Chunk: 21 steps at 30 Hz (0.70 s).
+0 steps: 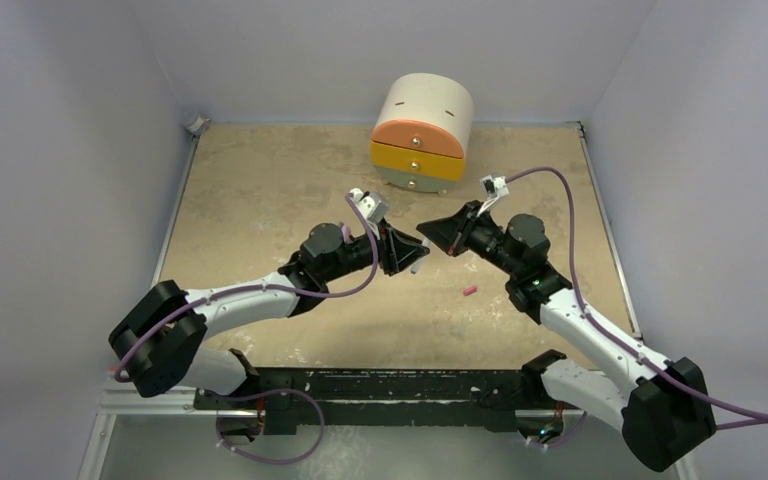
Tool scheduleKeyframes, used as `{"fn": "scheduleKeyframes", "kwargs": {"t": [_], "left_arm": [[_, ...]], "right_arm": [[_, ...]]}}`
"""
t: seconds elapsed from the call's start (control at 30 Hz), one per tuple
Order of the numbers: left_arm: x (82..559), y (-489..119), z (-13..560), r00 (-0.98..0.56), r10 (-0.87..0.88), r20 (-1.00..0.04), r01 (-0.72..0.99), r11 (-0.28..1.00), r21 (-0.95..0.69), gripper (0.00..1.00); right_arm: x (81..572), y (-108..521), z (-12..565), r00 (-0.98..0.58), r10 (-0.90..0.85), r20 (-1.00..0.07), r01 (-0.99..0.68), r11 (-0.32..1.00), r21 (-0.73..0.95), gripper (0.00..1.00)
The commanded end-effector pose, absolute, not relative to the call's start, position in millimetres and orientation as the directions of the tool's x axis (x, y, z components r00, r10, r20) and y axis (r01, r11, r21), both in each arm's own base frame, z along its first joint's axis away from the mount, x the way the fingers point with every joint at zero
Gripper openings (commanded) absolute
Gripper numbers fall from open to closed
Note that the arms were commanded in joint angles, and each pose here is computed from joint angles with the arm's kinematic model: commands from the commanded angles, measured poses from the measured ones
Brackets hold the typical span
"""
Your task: Insert the pens into the pen caps
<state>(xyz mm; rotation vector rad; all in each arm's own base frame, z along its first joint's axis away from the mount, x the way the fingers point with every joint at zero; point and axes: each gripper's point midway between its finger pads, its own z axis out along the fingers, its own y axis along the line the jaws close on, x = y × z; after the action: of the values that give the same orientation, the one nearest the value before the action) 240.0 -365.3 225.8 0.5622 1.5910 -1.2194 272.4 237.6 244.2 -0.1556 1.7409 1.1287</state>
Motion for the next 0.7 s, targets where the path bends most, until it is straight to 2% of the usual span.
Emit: {"fn": "scheduleKeyframes", "kwargs": {"t": [0.0, 0.1, 0.27, 0.5, 0.67], "left_arm": [[243.4, -376.1, 261.6, -0.339, -0.26, -0.904, 0.848, 0.333, -0.413, 0.32], [242.7, -377.0, 258.2, -0.345, -0.261, -0.901, 0.847, 0.327, -0.419, 0.33], [238.3, -379.4, 246.4, -0.367, -0.228, -0.902, 0.85, 0.311, -0.425, 0.24], [227.5, -376.9, 230.7, -0.399, -0.187, -0.898, 0.851, 0.29, -0.438, 0.28], [223.5, -377.5, 221.3, -0.415, -0.151, -0.897, 0.852, 0.282, -0.442, 0.19]], "right_arm": [[264.1, 246.1, 257.5, -0.477, 0.402, -0.781, -0.616, 0.481, 0.624, 0.0], [263.3, 247.7, 260.7, -0.478, 0.403, -0.781, -0.624, 0.47, 0.624, 0.0], [263.2, 247.8, 268.3, -0.47, 0.414, -0.78, -0.633, 0.458, 0.624, 0.0], [265.1, 246.5, 274.2, -0.457, 0.42, -0.784, -0.636, 0.462, 0.618, 0.0], [265.9, 246.9, 271.5, -0.462, 0.419, -0.782, -0.633, 0.462, 0.621, 0.0]]}}
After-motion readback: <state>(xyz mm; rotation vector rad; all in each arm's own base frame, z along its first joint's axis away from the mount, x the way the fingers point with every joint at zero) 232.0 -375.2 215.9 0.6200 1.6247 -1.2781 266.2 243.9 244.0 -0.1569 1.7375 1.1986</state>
